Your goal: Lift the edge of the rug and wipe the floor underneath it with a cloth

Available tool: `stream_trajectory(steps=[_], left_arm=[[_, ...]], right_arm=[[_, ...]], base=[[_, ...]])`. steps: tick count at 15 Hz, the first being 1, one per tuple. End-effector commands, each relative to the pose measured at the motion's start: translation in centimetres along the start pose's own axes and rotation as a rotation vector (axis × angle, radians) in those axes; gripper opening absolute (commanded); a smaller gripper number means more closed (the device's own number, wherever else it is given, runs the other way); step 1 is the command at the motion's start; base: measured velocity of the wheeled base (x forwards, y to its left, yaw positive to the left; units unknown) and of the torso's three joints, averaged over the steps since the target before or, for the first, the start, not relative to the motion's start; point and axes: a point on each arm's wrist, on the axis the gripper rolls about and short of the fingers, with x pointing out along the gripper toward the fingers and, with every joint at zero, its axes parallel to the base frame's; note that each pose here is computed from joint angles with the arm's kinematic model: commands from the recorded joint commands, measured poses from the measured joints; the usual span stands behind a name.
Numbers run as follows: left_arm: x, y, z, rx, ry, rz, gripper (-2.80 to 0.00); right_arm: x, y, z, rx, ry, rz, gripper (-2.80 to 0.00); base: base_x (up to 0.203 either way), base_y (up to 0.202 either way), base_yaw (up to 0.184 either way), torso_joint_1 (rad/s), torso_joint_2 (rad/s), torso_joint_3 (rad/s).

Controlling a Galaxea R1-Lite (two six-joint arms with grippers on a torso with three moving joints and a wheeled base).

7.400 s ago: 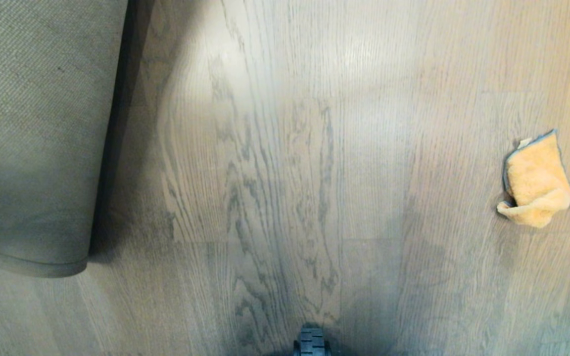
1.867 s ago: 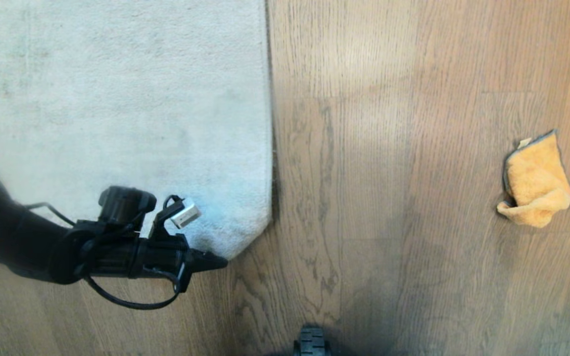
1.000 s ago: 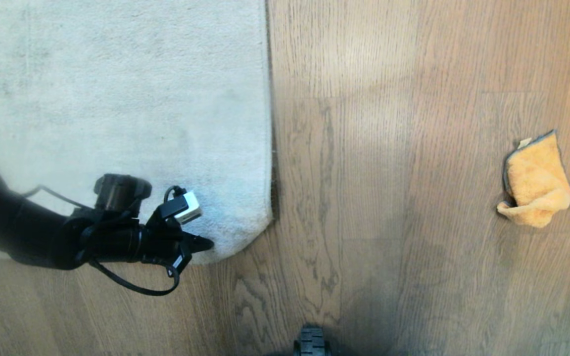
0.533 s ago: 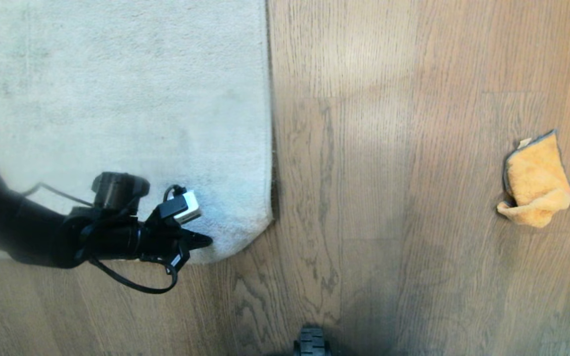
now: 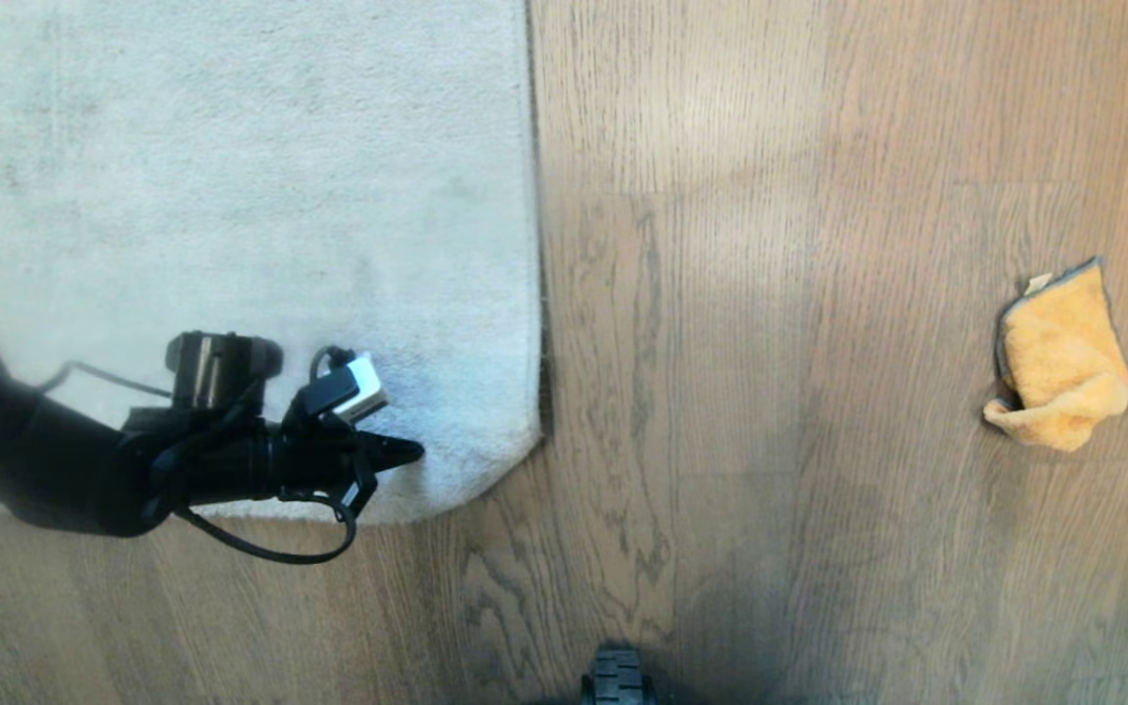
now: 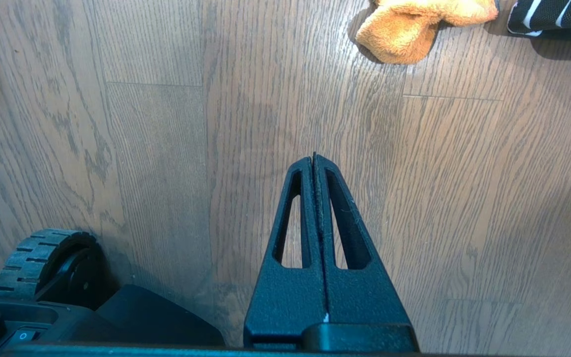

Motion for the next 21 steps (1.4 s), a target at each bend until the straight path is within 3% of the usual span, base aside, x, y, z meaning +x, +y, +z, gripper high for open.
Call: stream_trajectory(steps=[1, 6, 10, 11, 13, 16, 21], left_arm=[[-0.3, -0.6, 0.0, -0.001, -0.002, -0.013, -2.80], [-2.7, -4.7, -0.5, -0.119, -0.009, -0.158, -2.80], [-5.6, -9.1, -1.7, -0.222, 0.070, -0.231, -2.80], [-6.2, -9.8, -2.4, -0.230, 0.102, -0.228, -2.80], [-6.4, -9.9, -3.2, -0.178, 0.141, -0.208, -2.80], [-6.4, -10.7, -3.7, -0.212, 0.185, -0.289, -2.80], [-7.2, -11.0, -4.7, -0.174, 0.322, -0.168, -2.80]], right_arm=[[0.0, 0.0, 0.0, -0.001, 0.000, 0.000, -2.80], [0.0, 0.0, 0.0, -0.001, 0.000, 0.000, -2.80], [0.0, 0.0, 0.0, -0.001, -0.001, 0.000, -2.80], [0.0, 0.0, 0.0, -0.001, 0.000, 0.000, -2.80], [0.0, 0.0, 0.0, -0.001, -0.001, 0.000, -2.80], [0.0, 0.0, 0.0, -0.001, -0.001, 0.000, -2.80], [0.0, 0.0, 0.0, -0.001, -0.001, 0.000, -2.80]], base=[[0.000, 0.000, 0.000, 0.000, 0.00, 0.000], [0.000, 0.000, 0.000, 0.000, 0.00, 0.000], [0.000, 0.000, 0.000, 0.000, 0.00, 0.000], [0.000, 0.000, 0.000, 0.000, 0.00, 0.000], [0.000, 0.000, 0.000, 0.000, 0.00, 0.000], [0.000, 0.000, 0.000, 0.000, 0.00, 0.000], [0.000, 0.000, 0.000, 0.000, 0.00, 0.000]])
